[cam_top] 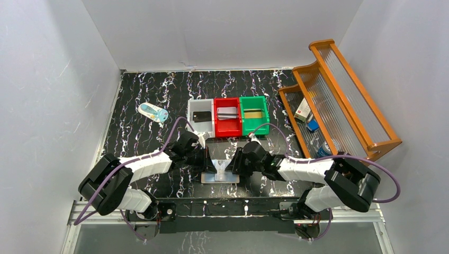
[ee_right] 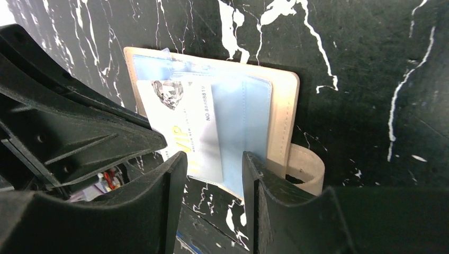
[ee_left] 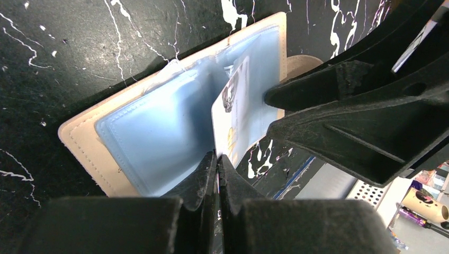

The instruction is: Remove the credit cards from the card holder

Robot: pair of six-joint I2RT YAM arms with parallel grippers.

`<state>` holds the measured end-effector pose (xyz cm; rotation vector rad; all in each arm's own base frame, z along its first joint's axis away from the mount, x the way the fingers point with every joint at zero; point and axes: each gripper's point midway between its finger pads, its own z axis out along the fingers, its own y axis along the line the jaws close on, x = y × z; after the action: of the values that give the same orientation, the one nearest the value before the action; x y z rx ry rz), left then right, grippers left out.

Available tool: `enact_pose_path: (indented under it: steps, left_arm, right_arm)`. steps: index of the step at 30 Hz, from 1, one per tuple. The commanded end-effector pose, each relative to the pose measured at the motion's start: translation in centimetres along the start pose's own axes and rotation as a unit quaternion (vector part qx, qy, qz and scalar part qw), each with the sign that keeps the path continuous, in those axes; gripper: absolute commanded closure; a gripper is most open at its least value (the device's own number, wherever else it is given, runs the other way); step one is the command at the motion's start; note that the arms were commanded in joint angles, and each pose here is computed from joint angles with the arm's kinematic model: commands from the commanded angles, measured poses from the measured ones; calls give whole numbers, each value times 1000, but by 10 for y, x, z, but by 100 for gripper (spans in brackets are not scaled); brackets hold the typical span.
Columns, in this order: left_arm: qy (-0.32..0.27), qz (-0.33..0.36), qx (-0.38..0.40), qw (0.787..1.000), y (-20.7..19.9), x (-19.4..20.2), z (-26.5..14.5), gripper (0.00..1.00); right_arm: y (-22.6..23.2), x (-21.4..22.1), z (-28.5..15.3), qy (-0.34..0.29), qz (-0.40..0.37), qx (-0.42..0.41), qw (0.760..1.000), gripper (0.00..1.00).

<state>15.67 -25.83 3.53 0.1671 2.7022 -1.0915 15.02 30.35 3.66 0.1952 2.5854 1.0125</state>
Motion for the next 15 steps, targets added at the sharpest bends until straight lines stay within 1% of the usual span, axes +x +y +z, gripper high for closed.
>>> enact_pose_path:
  steps: [1, 3, 7, 10, 12, 15]
  left_arm:
    - [6, 11, 9, 1000, -8, 1, -5, 100]
    - [5, 12, 10, 1000, -9, 0, -5, 100]
    - [5, 11, 11, 1000, -10, 0, -5, 100]
    - [5, 11, 12, 1000, -10, 0, -5, 100]
    - [4, 9, 12, 1000, -10, 0, -6, 100]
    - [4, 10, 15, 1000, -12, 0, -6, 100]
  right_arm:
    - [8, -7, -12, 2, -66, 15, 998, 48]
    - [20, -9, -11, 6, -75, 0, 997, 48]
    - [25, -7, -3, 13, -74, -14, 997, 48]
    - [30, -1, 6, 30, -75, -33, 996, 48]
    - [23, 4, 13, 43, -71, -18, 996, 48]
    - [0, 11, 23, 56, -56, 27, 997, 49]
